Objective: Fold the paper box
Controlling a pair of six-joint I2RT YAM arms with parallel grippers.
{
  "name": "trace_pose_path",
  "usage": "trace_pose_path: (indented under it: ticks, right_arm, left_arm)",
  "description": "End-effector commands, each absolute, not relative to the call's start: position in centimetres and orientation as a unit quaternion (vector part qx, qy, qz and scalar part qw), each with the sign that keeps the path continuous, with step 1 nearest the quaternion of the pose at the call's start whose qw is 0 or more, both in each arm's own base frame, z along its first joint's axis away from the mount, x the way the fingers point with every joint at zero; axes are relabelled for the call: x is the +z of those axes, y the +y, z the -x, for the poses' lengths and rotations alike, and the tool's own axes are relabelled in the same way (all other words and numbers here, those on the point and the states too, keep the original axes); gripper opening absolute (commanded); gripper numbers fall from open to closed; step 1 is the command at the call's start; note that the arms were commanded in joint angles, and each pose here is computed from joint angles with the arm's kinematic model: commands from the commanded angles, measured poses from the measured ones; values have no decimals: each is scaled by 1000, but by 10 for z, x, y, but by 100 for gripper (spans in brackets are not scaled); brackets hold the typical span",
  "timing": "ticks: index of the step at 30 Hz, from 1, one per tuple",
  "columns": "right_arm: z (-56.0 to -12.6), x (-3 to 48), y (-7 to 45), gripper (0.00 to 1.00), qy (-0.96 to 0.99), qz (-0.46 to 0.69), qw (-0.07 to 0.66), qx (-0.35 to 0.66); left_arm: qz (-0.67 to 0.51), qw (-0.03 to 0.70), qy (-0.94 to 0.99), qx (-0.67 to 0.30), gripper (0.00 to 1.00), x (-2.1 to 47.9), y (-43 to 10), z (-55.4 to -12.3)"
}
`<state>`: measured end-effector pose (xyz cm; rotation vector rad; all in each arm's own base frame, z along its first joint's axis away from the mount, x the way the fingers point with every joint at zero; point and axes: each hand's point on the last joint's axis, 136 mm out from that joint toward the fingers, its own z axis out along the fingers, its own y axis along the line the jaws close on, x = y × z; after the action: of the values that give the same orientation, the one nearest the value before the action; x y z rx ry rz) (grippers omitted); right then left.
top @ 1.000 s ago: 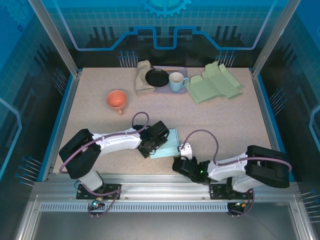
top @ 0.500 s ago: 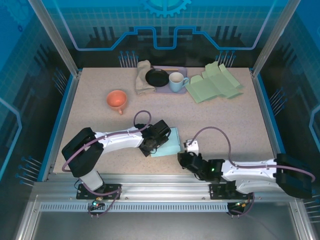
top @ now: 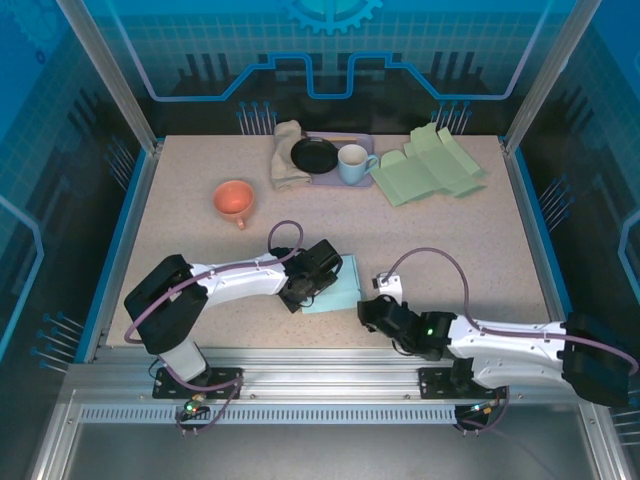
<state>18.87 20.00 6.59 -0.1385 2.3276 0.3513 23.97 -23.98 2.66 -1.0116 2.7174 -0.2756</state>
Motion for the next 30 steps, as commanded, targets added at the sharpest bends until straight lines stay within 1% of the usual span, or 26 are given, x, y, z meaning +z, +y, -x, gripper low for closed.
trace_pose_path:
  ticks: [1,9,17,22,30]
  right_arm:
    - [-197,69,214,51,913,66,365,172]
    - [-206,63,233,50,916,62,328,223]
    - [-200,51,253,43,920,55,288,260]
    - [-201,54,253,39,919,53,291,261]
    - [-203,56,244,36,917,55,308,248]
  left_arm:
    - [320,27,944,81,89,-30,-176,-176]
    - [320,26,944,80,88,-31,-176,-176]
    - [319,25,944,76,88,-30,-178,-177]
    - [319,26,944,78,88,-31,-177,-176]
    - [319,23,945,75,88,-33,-179,-176]
